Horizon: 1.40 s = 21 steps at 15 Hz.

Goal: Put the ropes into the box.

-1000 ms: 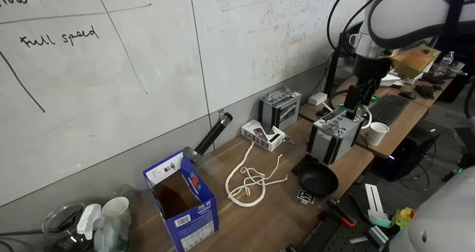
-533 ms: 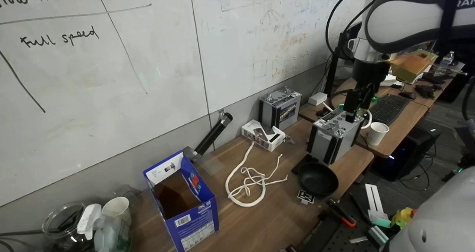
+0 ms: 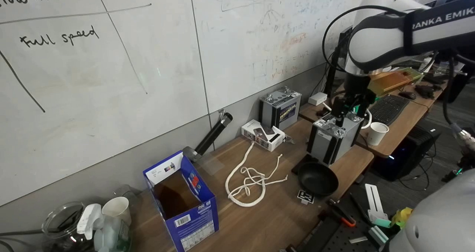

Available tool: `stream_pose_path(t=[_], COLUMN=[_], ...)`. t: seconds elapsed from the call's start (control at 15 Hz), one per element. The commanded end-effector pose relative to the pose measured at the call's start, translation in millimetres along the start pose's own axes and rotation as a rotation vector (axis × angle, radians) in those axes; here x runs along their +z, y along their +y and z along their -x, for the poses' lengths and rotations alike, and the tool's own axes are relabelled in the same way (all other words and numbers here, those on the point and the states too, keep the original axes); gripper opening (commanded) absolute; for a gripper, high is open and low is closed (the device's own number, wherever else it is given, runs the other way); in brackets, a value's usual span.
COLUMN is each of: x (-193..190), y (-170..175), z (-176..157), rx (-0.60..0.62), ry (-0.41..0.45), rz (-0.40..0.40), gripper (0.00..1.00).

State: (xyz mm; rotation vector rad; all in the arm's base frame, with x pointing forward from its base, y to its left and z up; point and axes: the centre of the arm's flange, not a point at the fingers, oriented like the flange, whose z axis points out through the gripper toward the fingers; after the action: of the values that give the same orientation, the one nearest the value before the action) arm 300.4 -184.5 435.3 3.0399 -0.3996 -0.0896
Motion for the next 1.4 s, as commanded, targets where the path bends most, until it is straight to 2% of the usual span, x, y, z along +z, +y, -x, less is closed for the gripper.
stream_pose_path(t=[0.0,0.33,0.67,1.33], x=[32,73,107,165], y=[-4,-26,-61,-156], z=[-54,-111,-156,-205], rx=[0.189,0.280,0.326,0.406], ry=[-0.020,-0.015,-0.002,-0.057], rz=[-0.038,-0.121,-0.156,-0.235], gripper=[1.00,1.00,1.00,1.00])
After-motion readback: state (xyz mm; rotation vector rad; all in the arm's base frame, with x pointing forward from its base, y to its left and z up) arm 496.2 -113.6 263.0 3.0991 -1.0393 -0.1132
